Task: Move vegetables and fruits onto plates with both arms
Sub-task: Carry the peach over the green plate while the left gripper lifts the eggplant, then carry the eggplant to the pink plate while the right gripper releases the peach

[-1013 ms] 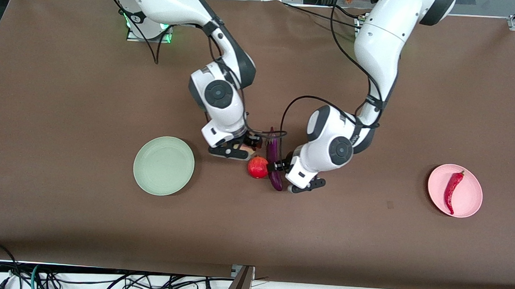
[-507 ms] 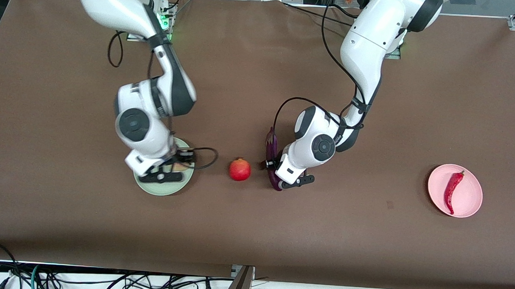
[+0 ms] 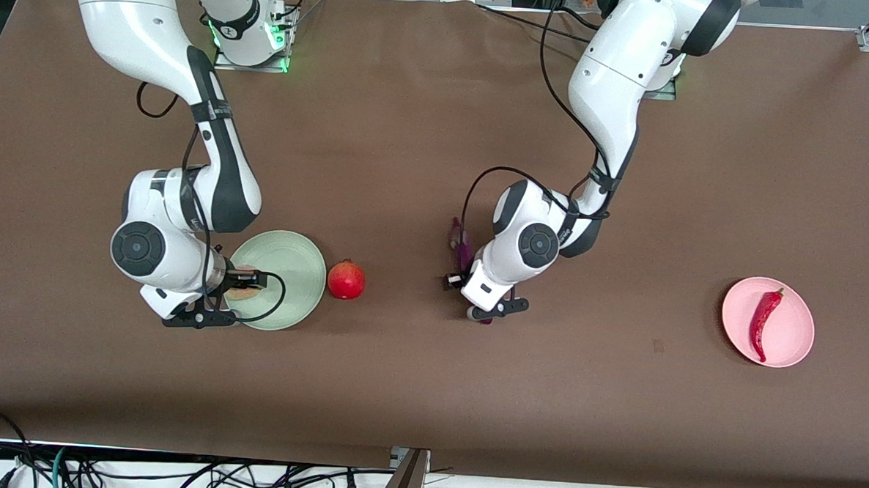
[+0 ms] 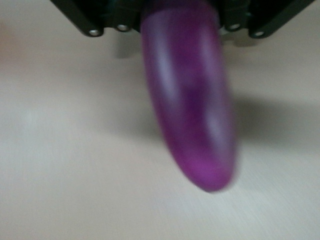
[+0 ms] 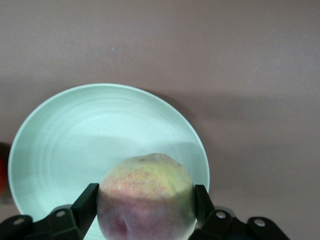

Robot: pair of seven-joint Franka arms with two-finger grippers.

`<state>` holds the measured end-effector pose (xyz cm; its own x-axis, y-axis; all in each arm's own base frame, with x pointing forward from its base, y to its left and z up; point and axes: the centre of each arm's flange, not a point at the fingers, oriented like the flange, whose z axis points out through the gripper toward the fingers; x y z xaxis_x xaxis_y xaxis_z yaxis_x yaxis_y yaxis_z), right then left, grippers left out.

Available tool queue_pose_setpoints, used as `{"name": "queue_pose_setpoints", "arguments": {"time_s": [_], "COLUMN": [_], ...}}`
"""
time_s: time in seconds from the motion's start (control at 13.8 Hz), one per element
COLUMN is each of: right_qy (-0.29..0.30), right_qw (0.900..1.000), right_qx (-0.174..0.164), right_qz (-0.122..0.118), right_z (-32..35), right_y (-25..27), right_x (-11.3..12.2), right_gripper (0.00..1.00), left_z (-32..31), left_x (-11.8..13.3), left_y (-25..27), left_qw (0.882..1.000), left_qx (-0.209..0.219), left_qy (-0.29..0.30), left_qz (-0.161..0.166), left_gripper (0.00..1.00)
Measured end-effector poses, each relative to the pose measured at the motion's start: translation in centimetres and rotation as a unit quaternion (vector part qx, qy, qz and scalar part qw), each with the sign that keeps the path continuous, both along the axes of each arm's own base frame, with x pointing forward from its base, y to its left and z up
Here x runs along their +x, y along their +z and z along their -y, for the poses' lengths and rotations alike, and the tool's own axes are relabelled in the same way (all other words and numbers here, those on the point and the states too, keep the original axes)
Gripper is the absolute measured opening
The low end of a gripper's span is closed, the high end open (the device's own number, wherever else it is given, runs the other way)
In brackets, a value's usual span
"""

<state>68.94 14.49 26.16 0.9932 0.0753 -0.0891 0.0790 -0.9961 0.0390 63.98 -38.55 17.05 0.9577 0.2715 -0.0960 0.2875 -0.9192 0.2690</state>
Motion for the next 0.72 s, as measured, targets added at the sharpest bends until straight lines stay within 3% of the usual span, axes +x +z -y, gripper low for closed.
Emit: {"name": "queue_pose_setpoints", "arguments": {"time_s": [0.14,0.43,0.72], "right_qy": [0.002,0.001,-0.002], "right_qw": [1.000,1.000,1.000], "right_qx": [-0.003,-0.009,-0.010], "right_qz": [-0.009,-0.025,-0.029], "right_z": [-0.2,0.1,0.4], "right_y": [-1.5,-3.9,-4.5], "right_x": [-0.2,-0.5,-0.6], "right_gripper": [0.82,0.82,0.82], "left_z": [-4.1,-14.7,-29.7], "left_x": [2.6,5.9,8.2], "left_y": [2.8,9.0,9.5], "left_qw": [1.000,0.995,0.981], "left_qx": [0.008,-0.006,0.000], "left_qy": [-0.007,-0.096,-0.193], "left_qz": [-0.006,-0.024,-0.013], "left_gripper": [0.00,0.00,0.00]}}
